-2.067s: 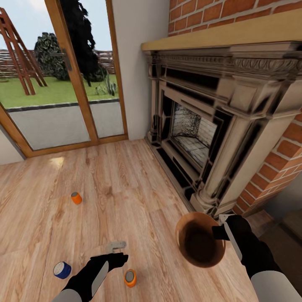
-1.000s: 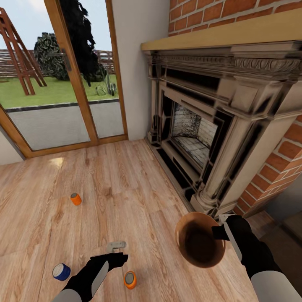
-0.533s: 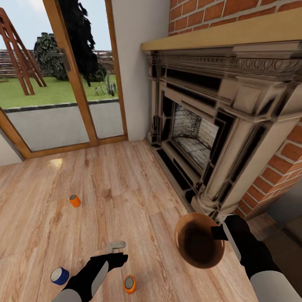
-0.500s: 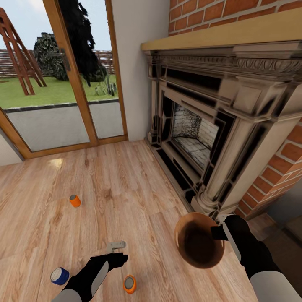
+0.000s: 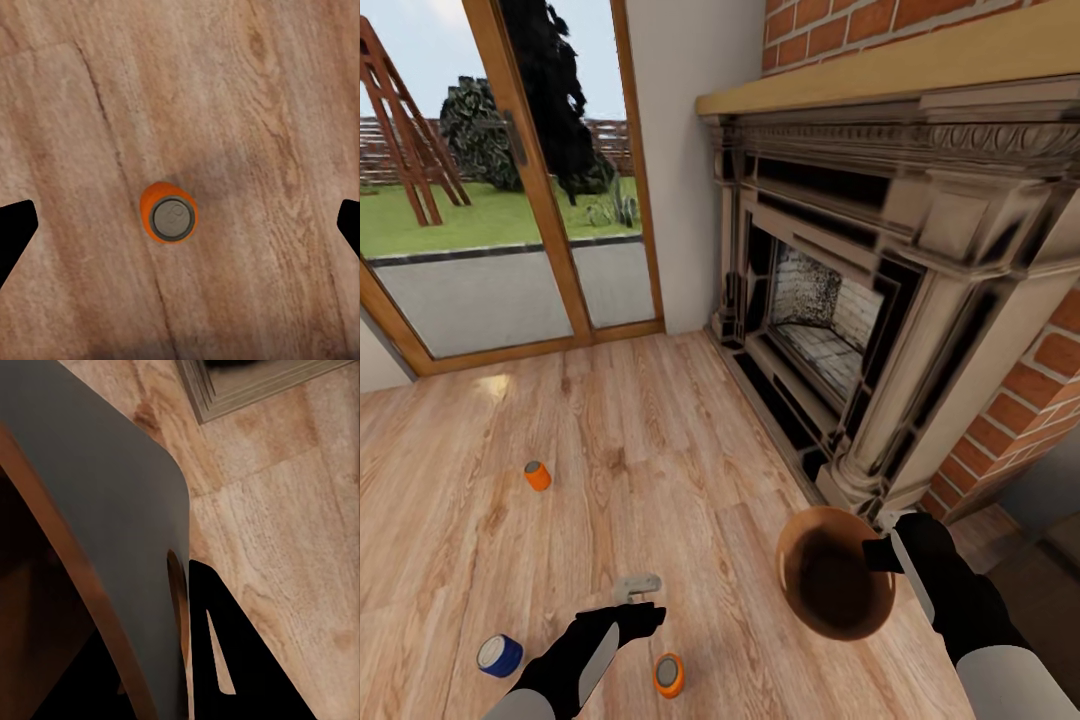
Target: Put the three can of soda from the living room inside the tash can in the kitchen.
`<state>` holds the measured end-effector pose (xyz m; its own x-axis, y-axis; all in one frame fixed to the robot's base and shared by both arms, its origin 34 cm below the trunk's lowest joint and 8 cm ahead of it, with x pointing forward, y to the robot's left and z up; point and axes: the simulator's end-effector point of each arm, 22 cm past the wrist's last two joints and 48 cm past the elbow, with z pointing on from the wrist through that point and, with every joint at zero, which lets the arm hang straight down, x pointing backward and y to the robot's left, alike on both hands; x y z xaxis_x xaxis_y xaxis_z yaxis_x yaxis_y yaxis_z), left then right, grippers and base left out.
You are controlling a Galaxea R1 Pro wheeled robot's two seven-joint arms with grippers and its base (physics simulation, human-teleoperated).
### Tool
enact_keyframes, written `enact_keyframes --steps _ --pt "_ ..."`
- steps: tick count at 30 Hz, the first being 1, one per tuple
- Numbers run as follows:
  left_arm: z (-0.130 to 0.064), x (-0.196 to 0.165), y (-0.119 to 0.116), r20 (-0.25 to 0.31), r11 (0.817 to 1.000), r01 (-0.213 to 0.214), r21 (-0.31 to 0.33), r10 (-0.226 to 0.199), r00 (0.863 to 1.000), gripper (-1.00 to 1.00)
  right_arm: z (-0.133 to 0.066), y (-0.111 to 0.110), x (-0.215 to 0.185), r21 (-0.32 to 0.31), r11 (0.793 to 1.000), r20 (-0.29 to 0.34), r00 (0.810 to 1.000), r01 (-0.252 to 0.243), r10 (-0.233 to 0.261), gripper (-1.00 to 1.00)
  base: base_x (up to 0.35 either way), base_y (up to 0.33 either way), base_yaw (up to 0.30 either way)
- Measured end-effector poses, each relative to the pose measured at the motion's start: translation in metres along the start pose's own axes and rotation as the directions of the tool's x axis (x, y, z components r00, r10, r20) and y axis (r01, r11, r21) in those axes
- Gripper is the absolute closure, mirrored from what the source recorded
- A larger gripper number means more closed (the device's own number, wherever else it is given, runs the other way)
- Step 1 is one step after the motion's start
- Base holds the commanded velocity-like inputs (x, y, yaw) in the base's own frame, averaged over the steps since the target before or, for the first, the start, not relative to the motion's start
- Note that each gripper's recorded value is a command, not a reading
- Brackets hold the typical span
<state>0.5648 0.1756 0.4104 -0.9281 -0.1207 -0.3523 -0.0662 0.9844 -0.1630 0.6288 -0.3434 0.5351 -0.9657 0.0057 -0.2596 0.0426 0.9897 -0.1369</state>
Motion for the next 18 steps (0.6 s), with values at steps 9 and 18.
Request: enact_keyframes --steps 9,18 --pt "0.016 0.009 0.003 0.000 1.000 0.000 0.000 0.000 1.000 -1.00 0.016 0.002 0.007 0.000 1.000 0.000 1.000 0.000 0.000 1.00 0.000 0.000 0.000" --pt "0.031 0.018 0.007 0.000 1.000 0.000 -0.001 0.000 1.000 -1.00 0.033 0.005 0.015 0.000 1.000 0.000 1.000 0.000 0.000 1.00 0.000 0.000 0.000"
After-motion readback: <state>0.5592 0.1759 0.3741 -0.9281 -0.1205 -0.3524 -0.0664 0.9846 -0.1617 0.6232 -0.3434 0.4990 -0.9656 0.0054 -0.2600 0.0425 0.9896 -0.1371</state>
